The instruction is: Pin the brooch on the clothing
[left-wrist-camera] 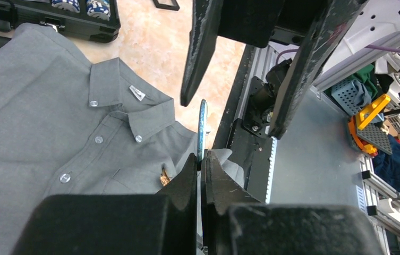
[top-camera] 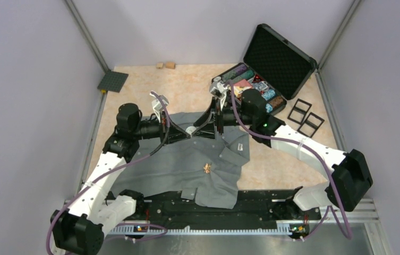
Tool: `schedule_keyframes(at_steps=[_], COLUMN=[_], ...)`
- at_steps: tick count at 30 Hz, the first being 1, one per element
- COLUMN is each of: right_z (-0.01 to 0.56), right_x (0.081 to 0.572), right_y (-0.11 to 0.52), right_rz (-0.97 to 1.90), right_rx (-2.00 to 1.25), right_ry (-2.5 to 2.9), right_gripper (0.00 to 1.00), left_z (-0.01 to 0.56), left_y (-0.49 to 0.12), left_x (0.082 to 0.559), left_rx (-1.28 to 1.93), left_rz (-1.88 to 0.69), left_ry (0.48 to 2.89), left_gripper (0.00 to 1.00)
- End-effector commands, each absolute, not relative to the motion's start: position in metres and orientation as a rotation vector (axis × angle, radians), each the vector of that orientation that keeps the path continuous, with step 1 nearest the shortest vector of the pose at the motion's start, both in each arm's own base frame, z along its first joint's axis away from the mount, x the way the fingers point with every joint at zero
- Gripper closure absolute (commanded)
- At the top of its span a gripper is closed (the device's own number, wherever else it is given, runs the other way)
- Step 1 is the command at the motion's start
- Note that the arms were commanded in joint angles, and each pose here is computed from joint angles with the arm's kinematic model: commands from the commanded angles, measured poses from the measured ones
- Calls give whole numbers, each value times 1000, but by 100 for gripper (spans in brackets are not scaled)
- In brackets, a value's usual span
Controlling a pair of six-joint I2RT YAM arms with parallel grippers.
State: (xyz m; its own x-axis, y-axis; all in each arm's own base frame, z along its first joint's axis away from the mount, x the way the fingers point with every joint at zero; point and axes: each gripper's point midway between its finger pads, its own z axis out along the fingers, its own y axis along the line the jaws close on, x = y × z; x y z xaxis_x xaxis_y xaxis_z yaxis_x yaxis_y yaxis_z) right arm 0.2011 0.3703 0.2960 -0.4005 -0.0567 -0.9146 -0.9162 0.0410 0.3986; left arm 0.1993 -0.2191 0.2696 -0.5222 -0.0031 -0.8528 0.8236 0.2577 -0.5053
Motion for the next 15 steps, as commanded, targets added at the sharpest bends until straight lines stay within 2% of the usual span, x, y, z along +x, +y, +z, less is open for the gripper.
schedule_keyframes(at_steps=[1, 5, 15], right_z=[321, 308, 298], right_x=[197, 203, 208], right_y=[368, 371, 377], right_rz=[1490, 1500, 1514], right_rx=[-987, -954, -940], right_ry=[1467, 1534, 1583], right_gripper=[45, 55, 65], left_z=[285, 286, 287], left_y=[-217, -216, -217], left_x=[199, 198, 196], left_rx=[792, 793, 799], left_rz=[-1288, -1273, -1289], left_ry=[1686, 1682, 1675], left_gripper=[100, 100, 100])
